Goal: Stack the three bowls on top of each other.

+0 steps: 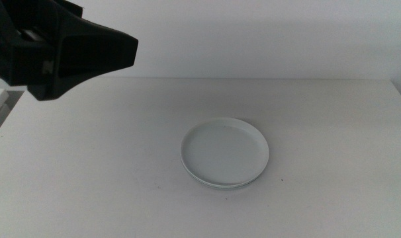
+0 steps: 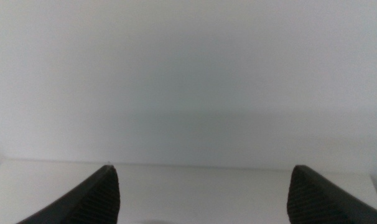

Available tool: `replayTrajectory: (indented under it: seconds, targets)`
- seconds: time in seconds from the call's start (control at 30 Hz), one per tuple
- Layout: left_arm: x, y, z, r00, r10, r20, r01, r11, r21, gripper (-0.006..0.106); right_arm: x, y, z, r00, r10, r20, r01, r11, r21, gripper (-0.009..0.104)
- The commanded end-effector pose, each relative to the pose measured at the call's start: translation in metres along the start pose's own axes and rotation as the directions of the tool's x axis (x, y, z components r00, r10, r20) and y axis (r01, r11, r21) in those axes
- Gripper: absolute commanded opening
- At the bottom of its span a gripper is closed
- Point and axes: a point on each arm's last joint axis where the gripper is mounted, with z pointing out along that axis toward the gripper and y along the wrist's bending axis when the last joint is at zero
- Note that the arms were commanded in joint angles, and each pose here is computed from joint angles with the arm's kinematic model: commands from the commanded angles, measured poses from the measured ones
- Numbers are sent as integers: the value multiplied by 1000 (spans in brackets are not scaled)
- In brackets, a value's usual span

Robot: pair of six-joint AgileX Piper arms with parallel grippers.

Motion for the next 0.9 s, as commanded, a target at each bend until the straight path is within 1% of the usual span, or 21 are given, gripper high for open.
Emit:
replayTrajectory:
  seconds: [0.0, 0.23, 0.33, 0.4, 0.5, 0.53, 0.6, 0.63, 0.67, 0.7, 0.77, 0.8, 0.83, 0.87]
  targets:
    - [-1, 0, -1, 1000, -4, 14, 4, 1000, -8, 94, -1, -1, -11, 999, -9, 37, 9, 1000, 12, 93]
    - [-1, 0, -2, 1000, 1, 15, -1, 1000, -13, 94, -3, 1, -30, 996, -12, 90, 12, 1000, 6, 92]
    - [0, 1, -7, 999, 22, 39, -20, 999, -47, 94, -3, 1, -33, 995, -13, 98, 12, 1000, 5, 92]
    - [0, 3, -11, 994, 46, 102, -35, 994, -107, 94, -3, 1, -33, 995, -13, 98, 12, 1000, 5, 92]
    - [7, 11, -16, 978, 90, 186, -46, 972, -229, 94, -3, 1, -33, 995, -13, 98, 12, 1000, 5, 93]
    - [12, 15, -19, 973, 111, 201, -51, 958, -281, 94, -3, 1, -33, 995, -13, 98, 12, 1000, 5, 93]
    - [24, 22, -25, 969, 151, 197, -67, 923, -379, 94, -3, 1, -33, 995, -13, 98, 12, 1000, 5, 93]
    - [30, 26, -30, 967, 177, 182, -80, 894, -440, 94, -3, 1, -33, 995, -13, 98, 12, 1000, 5, 93]
    - [35, 33, -34, 966, 205, 158, -97, 853, -512, 94, -3, 1, -33, 995, -13, 98, 12, 1000, 5, 93]
    - [40, 37, -37, 971, 185, 150, -74, 833, -548, 94, -3, 1, -33, 995, -13, 98, 12, 1000, 5, 93]
    - [51, 43, -43, 976, 30, 214, 104, 803, -587, 94, -3, 1, -33, 995, -13, 98, 12, 1000, 5, 93]
    - [55, 45, -47, 971, -18, 239, 163, 780, -604, 94, -3, 1, -33, 995, -13, 98, 12, 1000, 5, 93]
    - [60, 46, -49, 965, -48, 259, 204, 758, -620, 94, -3, 1, -33, 995, -13, 98, 12, 1000, 5, 93]
    - [64, 47, -52, 963, -58, 264, 220, 740, -636, 94, -3, 1, -33, 995, -13, 98, 12, 1000, 5, 93]
